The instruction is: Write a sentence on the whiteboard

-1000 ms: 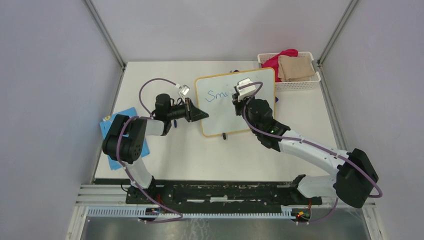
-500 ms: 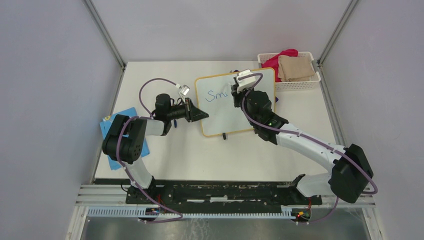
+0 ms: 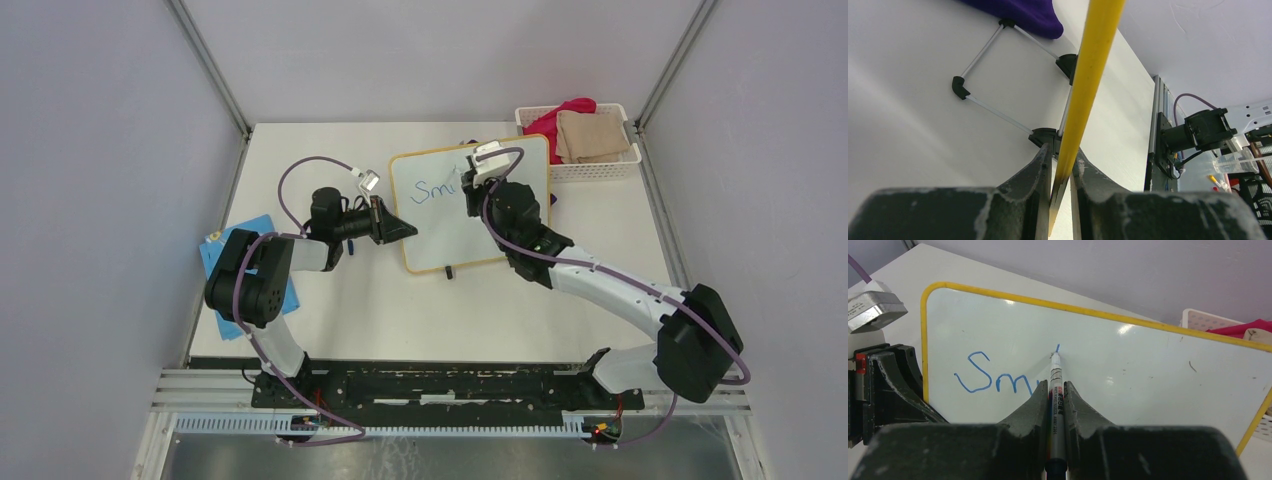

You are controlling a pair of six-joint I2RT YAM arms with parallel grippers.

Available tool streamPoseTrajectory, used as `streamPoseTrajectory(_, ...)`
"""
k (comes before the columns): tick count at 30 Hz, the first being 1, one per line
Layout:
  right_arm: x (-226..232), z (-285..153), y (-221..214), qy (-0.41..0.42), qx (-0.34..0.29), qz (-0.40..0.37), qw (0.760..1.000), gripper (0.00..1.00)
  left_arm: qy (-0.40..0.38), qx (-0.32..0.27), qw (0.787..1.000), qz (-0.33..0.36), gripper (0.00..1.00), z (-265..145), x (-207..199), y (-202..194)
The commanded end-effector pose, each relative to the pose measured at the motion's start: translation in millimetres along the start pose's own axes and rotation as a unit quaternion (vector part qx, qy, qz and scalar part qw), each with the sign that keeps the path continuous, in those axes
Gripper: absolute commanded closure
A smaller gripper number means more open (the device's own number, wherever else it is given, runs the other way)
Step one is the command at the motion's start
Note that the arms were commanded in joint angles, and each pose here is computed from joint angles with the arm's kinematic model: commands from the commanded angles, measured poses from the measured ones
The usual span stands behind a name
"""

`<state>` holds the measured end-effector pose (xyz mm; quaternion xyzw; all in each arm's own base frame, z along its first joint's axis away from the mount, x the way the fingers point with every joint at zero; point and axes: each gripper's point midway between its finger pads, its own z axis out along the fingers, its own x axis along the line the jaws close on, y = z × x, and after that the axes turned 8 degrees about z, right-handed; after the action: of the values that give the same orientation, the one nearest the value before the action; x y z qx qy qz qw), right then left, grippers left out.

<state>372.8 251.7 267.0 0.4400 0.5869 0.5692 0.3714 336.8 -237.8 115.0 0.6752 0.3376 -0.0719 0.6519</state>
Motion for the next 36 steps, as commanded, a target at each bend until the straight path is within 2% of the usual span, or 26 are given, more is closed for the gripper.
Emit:
streamPoseTrajectory(1,-3.4,-6.4,-6.0,0.000,-0.002,0.015,1.000,1.00,0.009,-0.002,1.000,0.022,0.98,-1.0,0.4,4.2)
streamPoseTrajectory(18,-14.3,-27.5,-48.5,-0.001,0.033,0.013,0.999,1.00,0.009,0.001,1.000,0.023,0.98,-0.5,0.0,3.1)
streamPoseTrajectory(25,-18.9,-32.3,-40.2,-0.008,0.024,0.015,1.000,1.00,0.009,0.002,1.000,0.023,0.98,-0.4,-0.6,2.2)
streamPoseTrajectory(36,-11.7,-33.2,2.2,0.008,-0.023,0.030,0.999,1.00,0.010,0.003,1.000,0.024,0.98,-0.2,0.1,2.4)
